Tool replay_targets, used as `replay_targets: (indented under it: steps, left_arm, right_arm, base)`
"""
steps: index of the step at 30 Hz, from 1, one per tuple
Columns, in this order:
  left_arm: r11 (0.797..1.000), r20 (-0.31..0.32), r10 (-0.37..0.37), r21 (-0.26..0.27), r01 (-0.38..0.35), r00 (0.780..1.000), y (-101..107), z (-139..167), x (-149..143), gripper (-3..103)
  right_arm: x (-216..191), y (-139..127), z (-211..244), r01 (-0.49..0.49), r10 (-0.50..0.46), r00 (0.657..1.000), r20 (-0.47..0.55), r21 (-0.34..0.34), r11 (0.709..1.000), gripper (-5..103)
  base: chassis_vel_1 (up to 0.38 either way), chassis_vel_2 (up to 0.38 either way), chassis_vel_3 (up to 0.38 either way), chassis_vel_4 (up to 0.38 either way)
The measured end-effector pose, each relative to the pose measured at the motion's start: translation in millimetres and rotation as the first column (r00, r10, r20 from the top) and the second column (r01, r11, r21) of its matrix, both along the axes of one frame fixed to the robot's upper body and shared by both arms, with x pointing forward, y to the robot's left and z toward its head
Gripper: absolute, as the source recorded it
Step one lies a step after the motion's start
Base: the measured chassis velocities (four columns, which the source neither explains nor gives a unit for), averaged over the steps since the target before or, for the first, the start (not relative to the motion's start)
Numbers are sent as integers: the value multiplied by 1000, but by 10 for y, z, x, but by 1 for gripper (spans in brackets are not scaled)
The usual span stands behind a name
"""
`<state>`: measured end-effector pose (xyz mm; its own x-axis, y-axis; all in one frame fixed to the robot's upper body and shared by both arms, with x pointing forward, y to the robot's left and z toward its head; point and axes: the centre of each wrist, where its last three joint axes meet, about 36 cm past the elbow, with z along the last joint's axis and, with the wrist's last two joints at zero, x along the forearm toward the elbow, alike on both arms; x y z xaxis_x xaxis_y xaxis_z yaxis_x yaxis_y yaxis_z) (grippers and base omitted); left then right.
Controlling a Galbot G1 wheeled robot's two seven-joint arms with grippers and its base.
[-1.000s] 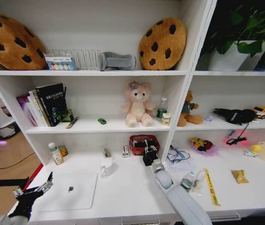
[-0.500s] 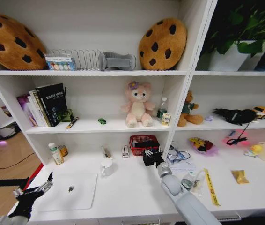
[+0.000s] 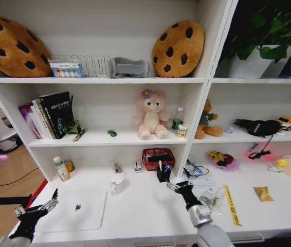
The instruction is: Organize the objects on the table.
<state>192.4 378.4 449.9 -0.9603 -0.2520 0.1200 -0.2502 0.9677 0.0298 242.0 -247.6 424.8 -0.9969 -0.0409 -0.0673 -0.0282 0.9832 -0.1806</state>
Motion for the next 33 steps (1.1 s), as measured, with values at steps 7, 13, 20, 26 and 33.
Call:
replay_targets:
  steps: [7, 13, 20, 26, 33]
  left_arm:
    - [1000, 0, 0, 0, 0, 1000, 0, 0, 0, 100]
    - [1000, 0, 0, 0, 0, 1000, 0, 0, 0, 100]
    - [1000, 0, 0, 0, 0, 1000, 0, 0, 0, 100]
    - [1000, 0, 0, 0, 0, 1000, 0, 0, 0, 100]
    - [1000, 0, 0, 0, 0, 1000, 0, 0, 0, 100]
  right_arm:
    - [-304, -145, 7, 175, -175, 984, -7, 42, 984, 100]
    - [-290, -365, -179, 226, -222, 974, -54, 85, 970, 100]
    - [-160, -458, -353, 223, -210, 972, -108, 125, 967, 100]
    - [-47, -470, -424, 246, -219, 962, -163, 168, 955, 100]
    - [42, -513, -531, 263, -230, 953, -195, 161, 951, 98]
  base:
    - [0, 0, 0, 0]
    - [0, 0, 0, 0]
    - [0, 0, 0, 0]
    - [0, 0, 0, 0]
    - [0, 0, 0, 0]
